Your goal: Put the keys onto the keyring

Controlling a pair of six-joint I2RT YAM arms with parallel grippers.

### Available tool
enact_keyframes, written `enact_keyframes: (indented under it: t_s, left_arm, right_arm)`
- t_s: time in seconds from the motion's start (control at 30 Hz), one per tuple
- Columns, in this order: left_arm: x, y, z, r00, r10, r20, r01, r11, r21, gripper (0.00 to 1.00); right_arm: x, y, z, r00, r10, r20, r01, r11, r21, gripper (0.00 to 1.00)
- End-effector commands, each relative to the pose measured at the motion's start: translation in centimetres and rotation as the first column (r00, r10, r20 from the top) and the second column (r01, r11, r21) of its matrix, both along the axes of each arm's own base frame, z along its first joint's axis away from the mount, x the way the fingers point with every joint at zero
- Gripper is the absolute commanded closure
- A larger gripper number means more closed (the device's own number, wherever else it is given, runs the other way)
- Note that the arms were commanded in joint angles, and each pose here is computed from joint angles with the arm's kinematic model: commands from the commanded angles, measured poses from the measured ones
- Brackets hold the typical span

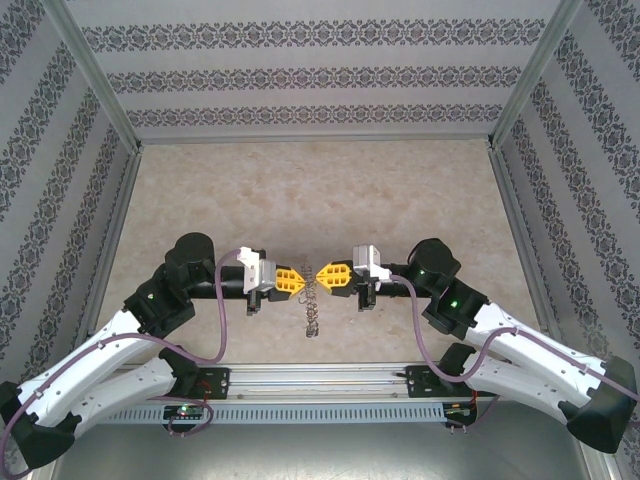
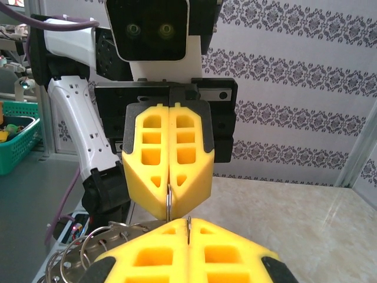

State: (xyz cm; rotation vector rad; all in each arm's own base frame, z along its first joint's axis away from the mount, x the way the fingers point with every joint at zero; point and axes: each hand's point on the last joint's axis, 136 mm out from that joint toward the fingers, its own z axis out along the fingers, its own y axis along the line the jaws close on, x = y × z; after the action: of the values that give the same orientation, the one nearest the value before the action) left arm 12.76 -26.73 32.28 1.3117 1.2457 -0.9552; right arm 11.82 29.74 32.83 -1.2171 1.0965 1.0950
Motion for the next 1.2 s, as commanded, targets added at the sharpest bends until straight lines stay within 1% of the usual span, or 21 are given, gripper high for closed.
enact_keyframes:
  t_s: [0.0,1.17]
  left_arm:
    - [-0.18,0.18,2.26,0.998,-0.013,0.062,0.017,0.997,-0.071,1.0]
    - [-0.05,0.34,2.49,0.997,-0.003,0.072,0.01,0.996,-0.089,1.0]
  right_arm:
    - [-0.56,0.16,0.6,1.0,0.015,0.02,-0.016,0.999,0.032,1.0]
    - [-1.54,0.25,0.79,0.998,0.054,0.015,-0.054,0.998,0.03,1.0]
